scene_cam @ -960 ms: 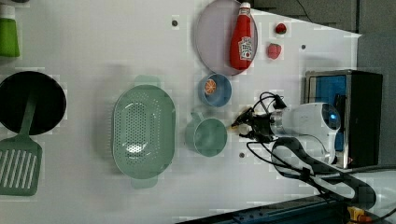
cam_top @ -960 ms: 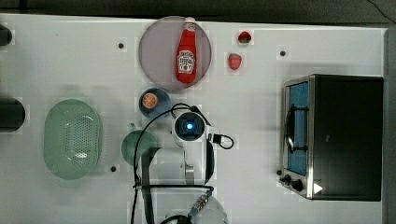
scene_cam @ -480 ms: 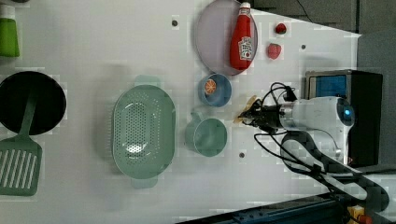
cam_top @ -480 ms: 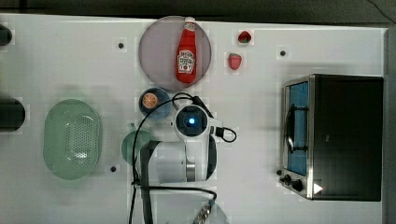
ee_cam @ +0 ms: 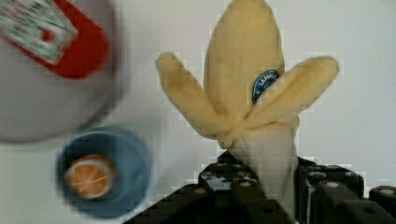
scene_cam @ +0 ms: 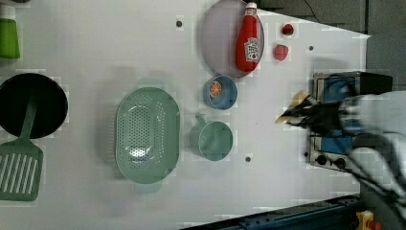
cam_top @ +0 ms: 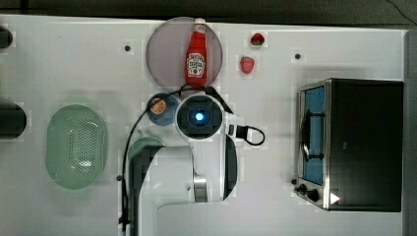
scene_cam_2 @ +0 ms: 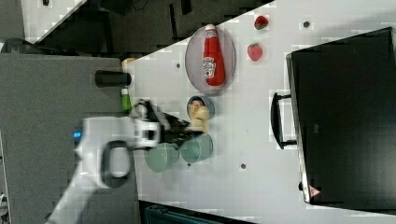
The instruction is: Pick banana from table and place on oven.
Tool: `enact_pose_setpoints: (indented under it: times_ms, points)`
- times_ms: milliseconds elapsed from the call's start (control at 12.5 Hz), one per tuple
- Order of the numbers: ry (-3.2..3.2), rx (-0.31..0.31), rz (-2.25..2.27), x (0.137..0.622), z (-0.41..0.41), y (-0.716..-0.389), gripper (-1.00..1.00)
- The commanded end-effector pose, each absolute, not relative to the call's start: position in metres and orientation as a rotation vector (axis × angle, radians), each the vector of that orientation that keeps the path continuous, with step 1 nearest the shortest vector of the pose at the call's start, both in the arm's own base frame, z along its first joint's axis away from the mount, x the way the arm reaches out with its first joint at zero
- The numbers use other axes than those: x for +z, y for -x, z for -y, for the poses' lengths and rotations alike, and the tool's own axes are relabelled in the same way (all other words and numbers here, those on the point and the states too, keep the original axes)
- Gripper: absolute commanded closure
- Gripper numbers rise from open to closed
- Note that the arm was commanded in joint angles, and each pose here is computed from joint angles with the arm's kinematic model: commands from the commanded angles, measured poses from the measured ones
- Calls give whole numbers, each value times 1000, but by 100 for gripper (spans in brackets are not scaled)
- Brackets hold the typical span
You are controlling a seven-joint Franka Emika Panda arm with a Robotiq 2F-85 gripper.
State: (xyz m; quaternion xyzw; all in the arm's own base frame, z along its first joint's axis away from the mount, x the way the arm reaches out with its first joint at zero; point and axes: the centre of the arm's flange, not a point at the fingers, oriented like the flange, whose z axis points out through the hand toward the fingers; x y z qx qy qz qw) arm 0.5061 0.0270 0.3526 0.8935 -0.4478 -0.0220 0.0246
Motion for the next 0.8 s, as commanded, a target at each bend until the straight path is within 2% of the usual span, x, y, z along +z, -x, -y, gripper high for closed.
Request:
enact_pose_setpoints:
  times_ms: [80, 160, 400, 560, 800]
  points:
    - [-2724, 11, 1546, 469, 5, -523, 61]
    - [-2707, 10, 1581, 491, 18, -523, 61]
    - [-2662, 69, 1703, 534, 76, -524, 61]
    - [-2665, 87, 1714, 541, 124, -519, 61]
    - [-2677, 53, 1670, 525, 203, -501, 61]
